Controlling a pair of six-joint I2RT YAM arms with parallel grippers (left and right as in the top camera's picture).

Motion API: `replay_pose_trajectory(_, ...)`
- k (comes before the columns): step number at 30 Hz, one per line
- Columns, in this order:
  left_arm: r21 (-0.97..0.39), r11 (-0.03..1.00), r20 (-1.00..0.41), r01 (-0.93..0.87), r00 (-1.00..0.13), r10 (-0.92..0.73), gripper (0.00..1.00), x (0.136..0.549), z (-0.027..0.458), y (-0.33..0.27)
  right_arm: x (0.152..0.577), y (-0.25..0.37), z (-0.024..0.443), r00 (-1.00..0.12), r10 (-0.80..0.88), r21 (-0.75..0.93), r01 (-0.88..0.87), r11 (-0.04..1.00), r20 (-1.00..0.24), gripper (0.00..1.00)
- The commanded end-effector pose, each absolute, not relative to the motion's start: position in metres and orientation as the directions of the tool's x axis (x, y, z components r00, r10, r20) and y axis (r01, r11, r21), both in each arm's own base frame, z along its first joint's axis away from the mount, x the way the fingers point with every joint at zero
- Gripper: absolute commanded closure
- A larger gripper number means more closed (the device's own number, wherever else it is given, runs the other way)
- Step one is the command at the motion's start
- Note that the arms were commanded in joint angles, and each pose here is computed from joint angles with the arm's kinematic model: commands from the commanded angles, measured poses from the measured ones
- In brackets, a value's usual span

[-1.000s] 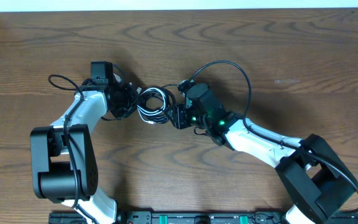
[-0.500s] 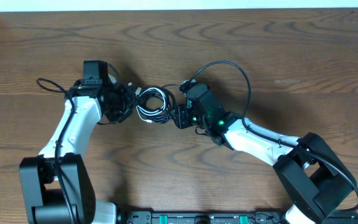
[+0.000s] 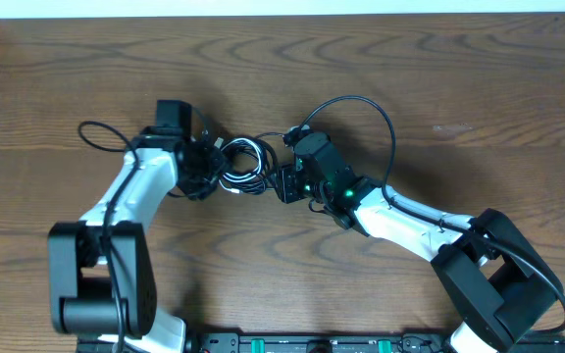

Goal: Untangle cables

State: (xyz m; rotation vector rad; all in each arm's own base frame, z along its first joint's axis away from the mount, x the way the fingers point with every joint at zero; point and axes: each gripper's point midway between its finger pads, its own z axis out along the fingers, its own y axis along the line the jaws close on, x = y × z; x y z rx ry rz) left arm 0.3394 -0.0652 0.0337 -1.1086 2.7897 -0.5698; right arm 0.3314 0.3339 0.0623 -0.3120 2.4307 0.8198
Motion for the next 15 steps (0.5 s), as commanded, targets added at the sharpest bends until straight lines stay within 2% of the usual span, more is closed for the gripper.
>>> replay_pose_trajectory(1, -0.281, 0.639, 0.087, -0.716, -0.682, -0.726, 0.51, 0.33, 0.009, -0.069, 0.333, 0.333, 0.058, -0.813, -0.064, 0.46, -0.391, 0.797, -0.579, 0.6)
replay_pose_trajectory(4, -0.241, 0.66, 0.095, -0.712, -0.694, -0.714, 0.52, 0.326, -0.006, -0.075, 0.332, 0.332, 0.057, -0.816, -0.067, 0.459, -0.389, 0.799, -0.575, 0.6)
replay_pose_trajectory(6, -0.223, 0.67, 0.109, -0.708, -0.701, -0.705, 0.73, 0.322, -0.014, -0.078, 0.331, 0.332, 0.056, -0.817, -0.069, 0.458, -0.388, 0.8, -0.573, 0.6)
replay_pose_trajectory(9, -0.207, 0.674, 0.122, -0.709, -0.702, -0.702, 0.92, 0.319, -0.02, -0.08, 0.331, 0.332, 0.056, -0.817, -0.069, 0.458, -0.388, 0.8, -0.572, 0.59)
replay_pose_trajectory(10, -0.212, 0.672, 0.118, -0.709, -0.701, -0.703, 0.93, 0.321, -0.02, -0.079, 0.331, 0.332, 0.056, -0.817, -0.069, 0.458, -0.388, 0.8, -0.572, 0.53)
replay_pose_trajectory(11, -0.22, 0.67, 0.113, -0.709, -0.701, -0.705, 0.92, 0.323, -0.018, -0.079, 0.331, 0.332, 0.056, -0.818, -0.069, 0.459, -0.388, 0.799, -0.571, 0.51)
replay_pose_trajectory(13, -0.237, 0.663, 0.112, -0.71, -0.698, -0.707, 0.92, 0.326, -0.016, -0.078, 0.329, 0.331, 0.054, -0.823, -0.074, 0.456, -0.385, 0.803, -0.564, 0.5)
replay_pose_trajectory(15, -0.279, 0.644, 0.147, -0.712, -0.695, -0.704, 0.92, 0.329, -0.011, -0.083, 0.328, 0.33, 0.053, -0.827, -0.077, 0.454, -0.381, 0.805, -0.557, 0.56)
